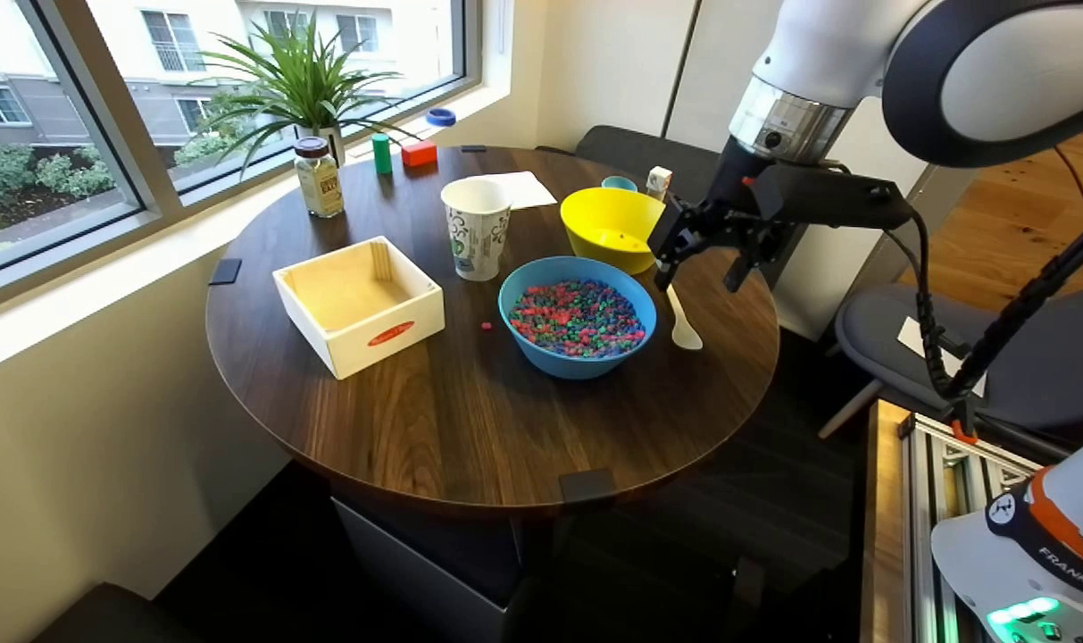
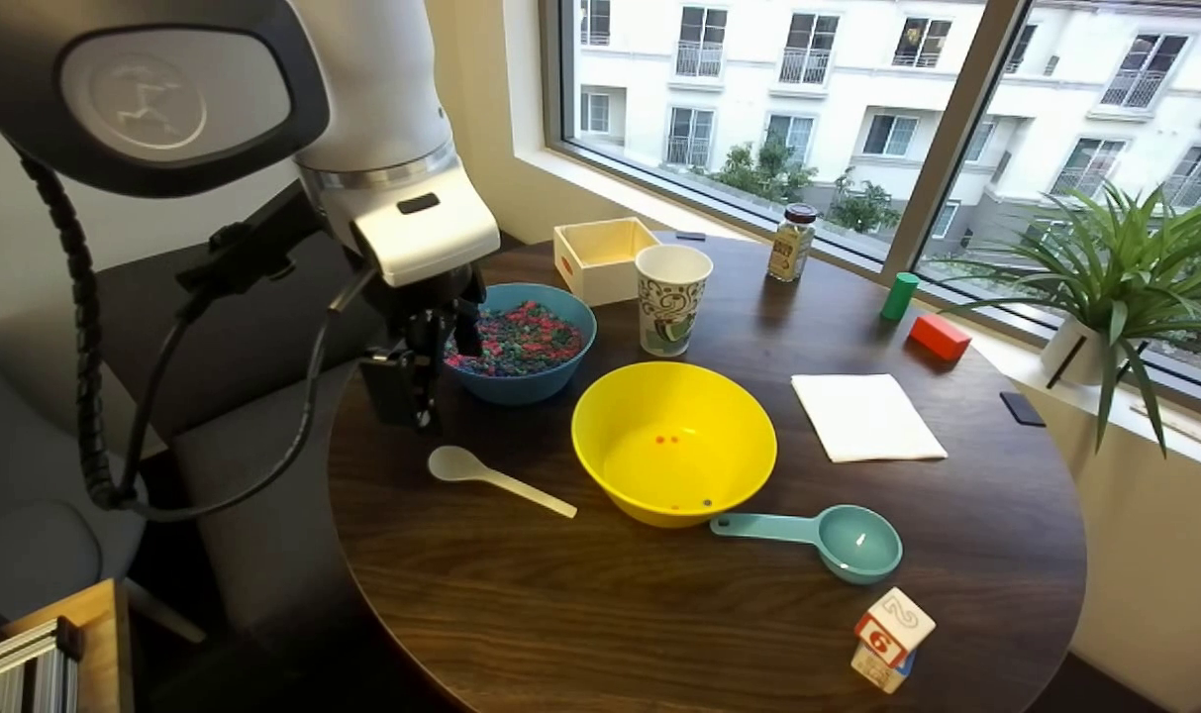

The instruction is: Use the white spoon to place cereal from the blue bowl into the yellow bowl and coffee cup.

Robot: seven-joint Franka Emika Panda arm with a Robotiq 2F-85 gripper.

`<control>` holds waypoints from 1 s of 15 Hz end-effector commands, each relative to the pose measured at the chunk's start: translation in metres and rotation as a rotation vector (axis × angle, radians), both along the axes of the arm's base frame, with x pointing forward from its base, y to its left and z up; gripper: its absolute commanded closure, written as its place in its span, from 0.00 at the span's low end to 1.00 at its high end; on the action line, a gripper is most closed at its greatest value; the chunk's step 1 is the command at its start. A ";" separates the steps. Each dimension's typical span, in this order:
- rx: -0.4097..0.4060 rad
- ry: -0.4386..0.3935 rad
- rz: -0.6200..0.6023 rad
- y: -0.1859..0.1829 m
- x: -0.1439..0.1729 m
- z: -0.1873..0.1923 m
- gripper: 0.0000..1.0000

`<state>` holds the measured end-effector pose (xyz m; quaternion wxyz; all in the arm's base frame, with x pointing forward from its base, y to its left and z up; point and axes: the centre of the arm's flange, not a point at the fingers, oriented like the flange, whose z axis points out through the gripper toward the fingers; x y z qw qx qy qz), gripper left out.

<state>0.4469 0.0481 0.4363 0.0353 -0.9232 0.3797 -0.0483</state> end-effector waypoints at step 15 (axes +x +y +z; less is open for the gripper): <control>-0.202 0.131 -0.173 -0.038 0.050 -0.049 0.00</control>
